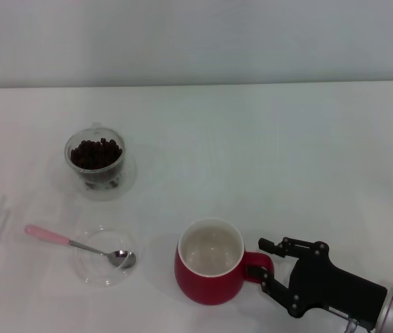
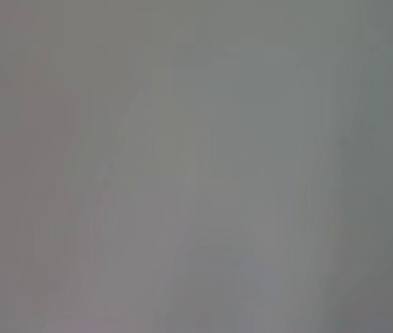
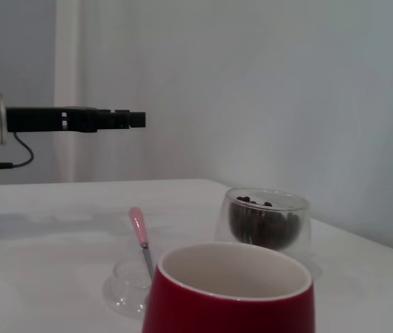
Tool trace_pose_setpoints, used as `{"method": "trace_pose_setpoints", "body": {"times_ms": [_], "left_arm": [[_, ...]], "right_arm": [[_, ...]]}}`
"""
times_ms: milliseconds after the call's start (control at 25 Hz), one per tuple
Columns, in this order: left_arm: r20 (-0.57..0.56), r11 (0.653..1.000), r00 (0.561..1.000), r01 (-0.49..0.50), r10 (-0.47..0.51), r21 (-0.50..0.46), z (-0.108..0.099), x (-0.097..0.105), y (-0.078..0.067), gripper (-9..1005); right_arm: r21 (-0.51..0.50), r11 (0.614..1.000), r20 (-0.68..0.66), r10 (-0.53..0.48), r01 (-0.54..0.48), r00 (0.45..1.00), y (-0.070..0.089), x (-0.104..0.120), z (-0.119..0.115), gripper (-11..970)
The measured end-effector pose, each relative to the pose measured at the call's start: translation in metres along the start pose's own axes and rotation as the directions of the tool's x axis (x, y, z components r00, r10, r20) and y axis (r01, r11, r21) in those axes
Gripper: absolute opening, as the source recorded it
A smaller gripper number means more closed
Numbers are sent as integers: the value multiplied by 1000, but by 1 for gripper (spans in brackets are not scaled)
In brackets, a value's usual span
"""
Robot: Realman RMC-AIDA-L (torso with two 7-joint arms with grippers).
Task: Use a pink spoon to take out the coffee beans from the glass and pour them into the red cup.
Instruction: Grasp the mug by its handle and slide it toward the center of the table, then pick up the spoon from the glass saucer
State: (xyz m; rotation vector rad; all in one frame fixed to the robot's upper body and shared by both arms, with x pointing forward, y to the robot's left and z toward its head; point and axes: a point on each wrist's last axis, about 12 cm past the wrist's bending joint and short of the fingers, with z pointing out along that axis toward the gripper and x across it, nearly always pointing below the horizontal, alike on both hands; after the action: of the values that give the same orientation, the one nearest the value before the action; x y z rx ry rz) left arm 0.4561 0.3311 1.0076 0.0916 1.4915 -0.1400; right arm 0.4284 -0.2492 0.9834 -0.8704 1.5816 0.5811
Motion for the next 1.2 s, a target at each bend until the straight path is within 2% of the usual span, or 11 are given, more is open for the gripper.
{"method": "trace_pose_setpoints", "body": {"times_ms": [160,360,600,760,880,1200], "left_arm": [[2,1000,1000,0,0,1,0,0,0,726],[2,1000,1000,-1,1,0,0,0,0,726],[1,1000,1000,-7,7,-5,-1,-1,3,726],[4,1000,1000,-19,19,-11,-2,-2,6,726],[5,1000,1000,-19,19,-11,-2,-2,6,726],[38,999,998,50,-50,2,-13,-1,-6,726]], "right_arm": [[6,1000,-8,-1,1,1000,-1,1,-1,309],[5,1000,-12,8,-8,1000,-1,4,-10,556],[-5,1000,19,31,-31,999,2,6,-28,771],[3,999,92,47,-48,995,2,1,-46,833],[52,997,163,51,-60,985,-4,-5,-64,848],[250,967,271,-25,-46,962,-33,-20,-95,849]]}}
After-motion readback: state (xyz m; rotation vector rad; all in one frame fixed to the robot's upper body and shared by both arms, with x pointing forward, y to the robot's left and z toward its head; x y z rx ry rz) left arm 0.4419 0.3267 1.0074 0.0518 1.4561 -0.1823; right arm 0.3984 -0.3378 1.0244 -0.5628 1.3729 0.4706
